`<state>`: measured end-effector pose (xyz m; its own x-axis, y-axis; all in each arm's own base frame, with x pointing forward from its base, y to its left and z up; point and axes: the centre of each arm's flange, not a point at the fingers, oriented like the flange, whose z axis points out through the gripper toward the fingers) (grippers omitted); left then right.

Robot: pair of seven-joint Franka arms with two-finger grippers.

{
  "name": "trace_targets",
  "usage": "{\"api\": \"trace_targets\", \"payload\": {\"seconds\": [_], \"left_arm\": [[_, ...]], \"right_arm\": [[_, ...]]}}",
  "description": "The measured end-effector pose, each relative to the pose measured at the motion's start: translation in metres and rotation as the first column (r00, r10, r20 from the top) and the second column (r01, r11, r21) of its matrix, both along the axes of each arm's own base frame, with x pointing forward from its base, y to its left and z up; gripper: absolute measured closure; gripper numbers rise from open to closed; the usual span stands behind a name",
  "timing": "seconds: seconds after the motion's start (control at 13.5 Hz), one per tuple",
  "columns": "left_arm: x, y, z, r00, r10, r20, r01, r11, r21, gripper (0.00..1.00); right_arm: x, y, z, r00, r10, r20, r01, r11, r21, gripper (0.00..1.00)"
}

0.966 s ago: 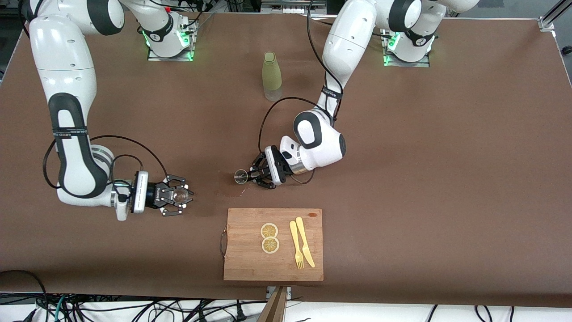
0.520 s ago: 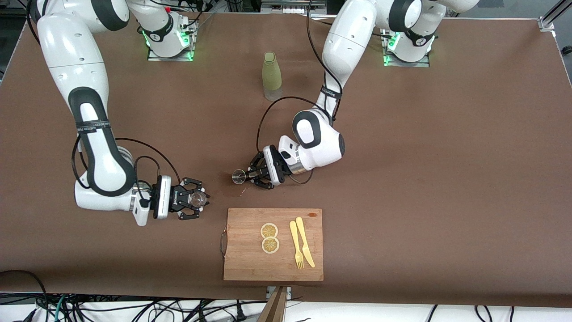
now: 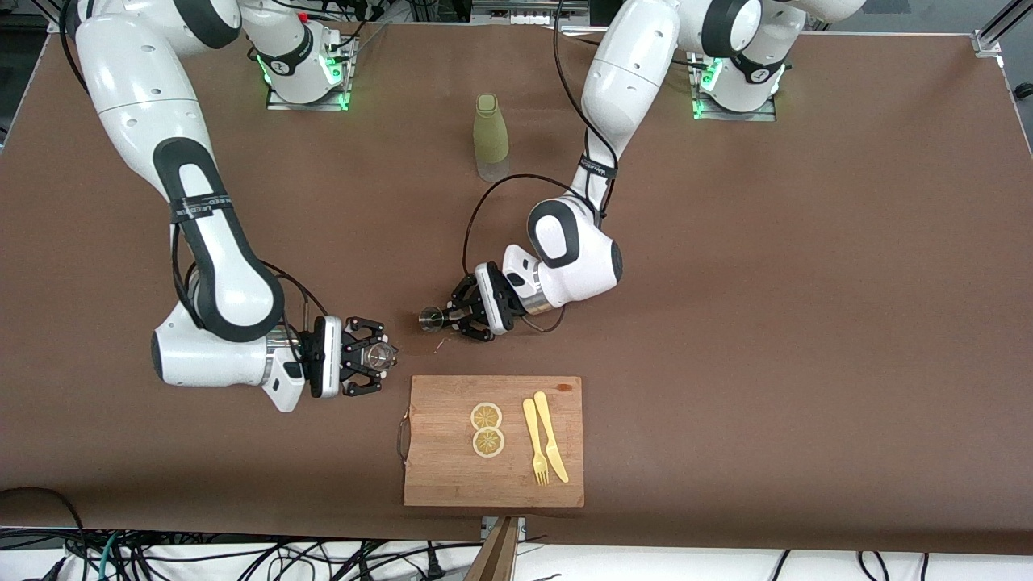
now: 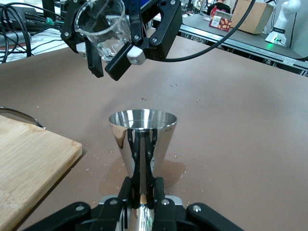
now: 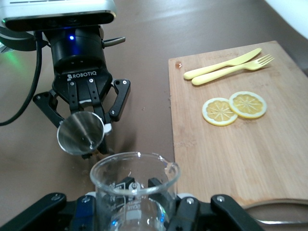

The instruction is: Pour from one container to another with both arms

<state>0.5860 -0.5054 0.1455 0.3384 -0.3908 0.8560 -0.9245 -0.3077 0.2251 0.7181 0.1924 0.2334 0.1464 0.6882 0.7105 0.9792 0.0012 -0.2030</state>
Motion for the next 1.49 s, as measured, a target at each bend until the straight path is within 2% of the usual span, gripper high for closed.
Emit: {"api": "trace_targets", "payload": {"seconds": [0.37,0.52,1.11,1.49], "left_arm": [[0.001,-0.005,0.000,1.000,0.010,-0.027,-0.010,1.000,-0.011,0.79],[0.001,-0.005,-0.001,0.999,0.012,-0.030,-0.013,1.000,-0.009,0.79],[0.002,-0.008,0.003,0.998,0.031,-0.053,-0.032,0.999,-0.018,0.79],[0.002,-0.007,0.002,0.997,0.042,-0.072,-0.043,0.999,-0.020,0.79]], "right_arm": [[-0.003,0.017,0.007,0.999,0.034,0.003,-0.034,0.999,-0.010,0.76],[-0.007,0.022,0.007,0.998,0.067,-0.013,-0.067,0.998,-0.013,0.76],[-0.027,0.013,0.029,0.954,0.243,-0.174,-0.244,0.970,0.013,0.76],[-0.035,0.018,0.028,0.937,0.253,-0.241,-0.271,0.961,-0.045,0.76]]}}
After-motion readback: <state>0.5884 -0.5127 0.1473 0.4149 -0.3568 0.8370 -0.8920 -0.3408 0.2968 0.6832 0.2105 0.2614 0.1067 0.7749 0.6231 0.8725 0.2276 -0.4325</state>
